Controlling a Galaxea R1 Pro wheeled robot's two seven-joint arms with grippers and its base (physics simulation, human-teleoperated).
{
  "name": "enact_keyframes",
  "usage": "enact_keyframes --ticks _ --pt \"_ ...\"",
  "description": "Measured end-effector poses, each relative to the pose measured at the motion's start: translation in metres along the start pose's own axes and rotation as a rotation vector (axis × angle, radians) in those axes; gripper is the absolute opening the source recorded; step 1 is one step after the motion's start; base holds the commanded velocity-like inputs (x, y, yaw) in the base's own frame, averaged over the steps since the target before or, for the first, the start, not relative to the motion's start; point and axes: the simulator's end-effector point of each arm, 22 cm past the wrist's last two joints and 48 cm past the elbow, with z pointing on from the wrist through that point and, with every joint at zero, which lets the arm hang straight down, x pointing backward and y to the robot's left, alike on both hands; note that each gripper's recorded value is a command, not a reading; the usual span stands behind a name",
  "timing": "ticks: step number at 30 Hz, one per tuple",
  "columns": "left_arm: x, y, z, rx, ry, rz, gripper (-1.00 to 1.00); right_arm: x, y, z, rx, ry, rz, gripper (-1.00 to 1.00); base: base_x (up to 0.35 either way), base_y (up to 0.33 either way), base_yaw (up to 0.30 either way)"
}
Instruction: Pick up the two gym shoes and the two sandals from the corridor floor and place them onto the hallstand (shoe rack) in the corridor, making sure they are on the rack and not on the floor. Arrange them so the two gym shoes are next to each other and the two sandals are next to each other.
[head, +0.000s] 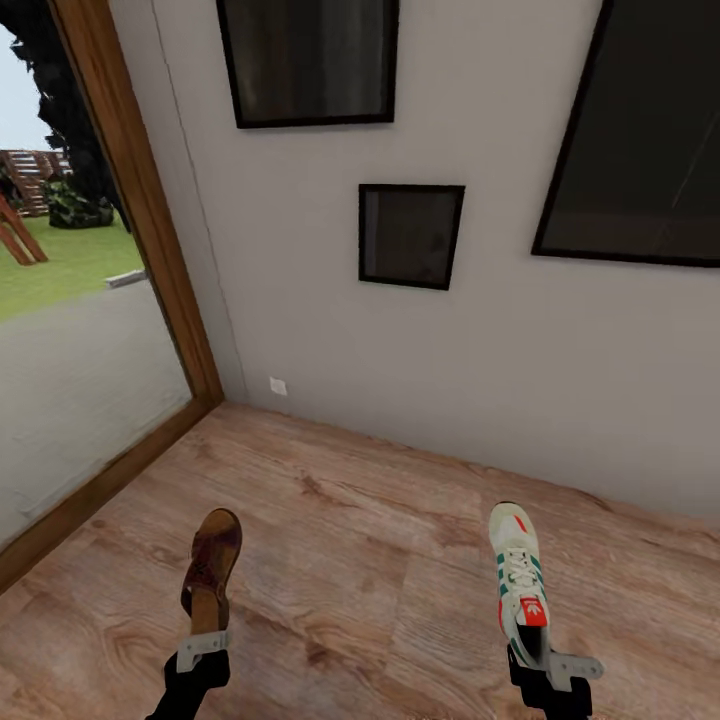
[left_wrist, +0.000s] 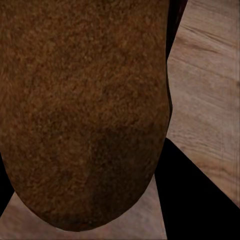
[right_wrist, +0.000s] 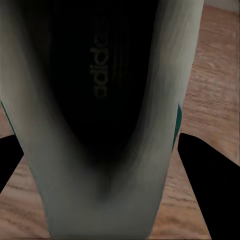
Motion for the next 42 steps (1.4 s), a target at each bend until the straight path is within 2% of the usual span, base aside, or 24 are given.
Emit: enact_keyframes --ticks 18,42 --pt "0.0016 -0.0013 -0.0007 -0.001 0.003 -0.005 -1.0 -0.0005 0.0009 -0.0003 -0.001 -0.001 0.002 -1.0 0.0 0.0 -0.3" --pt "-0.0028 -0.0054 0.001 0.015 -0.003 0.012 -1.0 -0.0004 -0.0004 -0.0002 0.002 -0.001 0.001 -1.0 0.0 0.0 -0.3"
